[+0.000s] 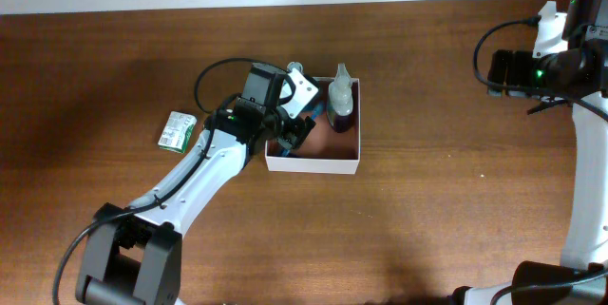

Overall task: Pack container
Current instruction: 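Release the toothbrush and withdraw the left gripper to the toothpaste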

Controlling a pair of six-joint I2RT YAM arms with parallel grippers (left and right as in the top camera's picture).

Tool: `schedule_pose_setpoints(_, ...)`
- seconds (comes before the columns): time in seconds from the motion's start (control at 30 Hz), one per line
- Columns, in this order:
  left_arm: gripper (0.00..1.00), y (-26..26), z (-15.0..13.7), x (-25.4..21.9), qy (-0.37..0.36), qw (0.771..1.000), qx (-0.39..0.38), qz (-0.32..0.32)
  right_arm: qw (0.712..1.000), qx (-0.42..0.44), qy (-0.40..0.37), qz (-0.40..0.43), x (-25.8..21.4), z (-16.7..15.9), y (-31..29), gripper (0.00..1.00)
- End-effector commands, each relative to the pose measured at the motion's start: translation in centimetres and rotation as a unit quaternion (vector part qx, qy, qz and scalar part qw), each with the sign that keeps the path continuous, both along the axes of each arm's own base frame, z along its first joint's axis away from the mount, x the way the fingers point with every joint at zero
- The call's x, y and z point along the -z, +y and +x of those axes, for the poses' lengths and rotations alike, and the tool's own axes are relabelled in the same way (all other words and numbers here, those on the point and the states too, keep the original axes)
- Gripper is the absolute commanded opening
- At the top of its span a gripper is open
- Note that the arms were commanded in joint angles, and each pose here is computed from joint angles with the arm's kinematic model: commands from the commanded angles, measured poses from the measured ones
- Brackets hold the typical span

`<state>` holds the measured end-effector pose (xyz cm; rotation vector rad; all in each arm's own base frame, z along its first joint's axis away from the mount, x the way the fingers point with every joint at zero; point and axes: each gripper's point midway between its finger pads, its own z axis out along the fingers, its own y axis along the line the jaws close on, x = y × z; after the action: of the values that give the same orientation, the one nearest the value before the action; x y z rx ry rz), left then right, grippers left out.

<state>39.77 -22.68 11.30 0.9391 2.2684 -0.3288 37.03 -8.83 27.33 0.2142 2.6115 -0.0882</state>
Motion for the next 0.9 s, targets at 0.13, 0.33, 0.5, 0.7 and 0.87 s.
schedule_pose_setpoints(0.13,0.57,0.5,-0.5,-5.3,-0.040,0.999,-0.012,-0.014,1.000,0.004,-0.004,0.004,-0.2,0.1,0.0,0.99)
schedule_pose_setpoints(0.33,0.55,4.4,-1.1,-7.8,-0.061,0.993,-0.092,0.034,1.000,0.004,-0.004,0.004,-0.2,0.1,0.0,0.98)
schedule_pose_setpoints(0.5,0.51,8.2,-0.9,-7.5,-0.037,0.979,-0.196,0.044,1.000,0.004,-0.004,0.004,-0.2,0.1,0.0,0.99)
schedule_pose_setpoints(0.7,0.51,13.0,-0.3,-5.3,0.028,0.952,-0.306,0.017,1.000,0.004,-0.004,0.004,-0.2,0.1,0.0,0.98)
schedule_pose_setpoints(0.87,0.70,14.8,0.4,-3.4,0.067,0.945,-0.320,0.001,1.000,0.004,-0.004,0.004,-0.2,0.1,0.0,0.99)
